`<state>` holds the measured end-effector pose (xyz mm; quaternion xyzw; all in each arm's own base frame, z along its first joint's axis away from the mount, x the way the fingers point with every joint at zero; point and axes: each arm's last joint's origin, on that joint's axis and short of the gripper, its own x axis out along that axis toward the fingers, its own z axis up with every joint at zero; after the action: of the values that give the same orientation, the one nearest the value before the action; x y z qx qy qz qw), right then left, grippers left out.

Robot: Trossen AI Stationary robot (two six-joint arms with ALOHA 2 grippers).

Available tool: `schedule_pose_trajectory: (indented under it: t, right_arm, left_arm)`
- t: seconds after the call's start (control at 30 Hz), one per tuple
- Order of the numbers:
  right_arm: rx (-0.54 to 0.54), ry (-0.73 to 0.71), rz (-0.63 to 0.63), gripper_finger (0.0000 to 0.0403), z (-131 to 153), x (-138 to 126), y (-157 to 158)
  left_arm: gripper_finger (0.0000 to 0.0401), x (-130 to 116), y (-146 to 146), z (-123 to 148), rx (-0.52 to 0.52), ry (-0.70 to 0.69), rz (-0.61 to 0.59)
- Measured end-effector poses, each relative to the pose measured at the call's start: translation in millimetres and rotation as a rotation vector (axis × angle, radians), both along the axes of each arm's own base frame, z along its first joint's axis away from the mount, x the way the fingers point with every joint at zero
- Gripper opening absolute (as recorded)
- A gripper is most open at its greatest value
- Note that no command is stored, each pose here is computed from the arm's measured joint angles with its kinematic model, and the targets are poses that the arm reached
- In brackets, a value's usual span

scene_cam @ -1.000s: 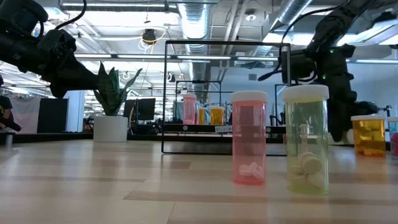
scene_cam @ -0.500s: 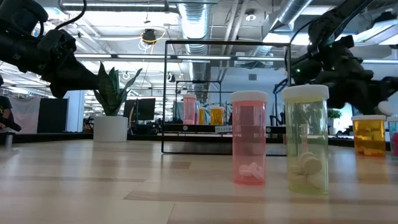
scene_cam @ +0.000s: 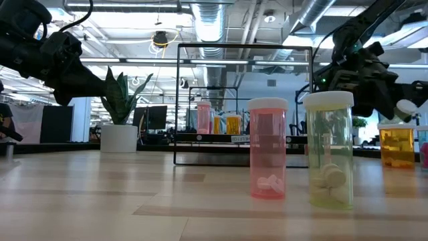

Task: Pick and place medicine bottles onto shelf by color
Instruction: Put the bottom right small yellow pill bottle on the shelf aligned with the other small yellow pill bottle

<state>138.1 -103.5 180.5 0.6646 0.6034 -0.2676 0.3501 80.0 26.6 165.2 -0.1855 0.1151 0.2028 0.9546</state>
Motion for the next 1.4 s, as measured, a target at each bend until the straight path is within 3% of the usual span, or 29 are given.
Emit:
schedule_pose_trajectory:
  t: [0.33,0.53,0.87,1.17,1.4]
  right_arm:
    - [-0.024,-0.219,0.02,0.011,-2.1,12.8,-5.1]
    - [0.059,-0.26,-0.038,0.0135,-0.2,16.2,-2.3]
    - [0.026,-0.394,0.115,0.016,-1.2,36.3,12.3]
    - [-0.049,-0.466,0.145,0.0111,-2.3,47.5,11.4]
    - [-0.126,-0.365,0.091,0.0082,-4.4,52.9,12.6]
  left_arm:
    - [0.0128,0.0,0.0,0.0,0.0,0.0,0.0]
    - [0.0128,0.0,0.0,0.0,0.0,0.0,0.0]
    - [0.0128,0.0,0.0,0.0,0.0,0.0,0.0]
    - [0.0128,0.0,0.0,0.0,0.0,0.0,0.0]
    - [0.0128,0.0,0.0,0.0,0.0,0.0,0.0]
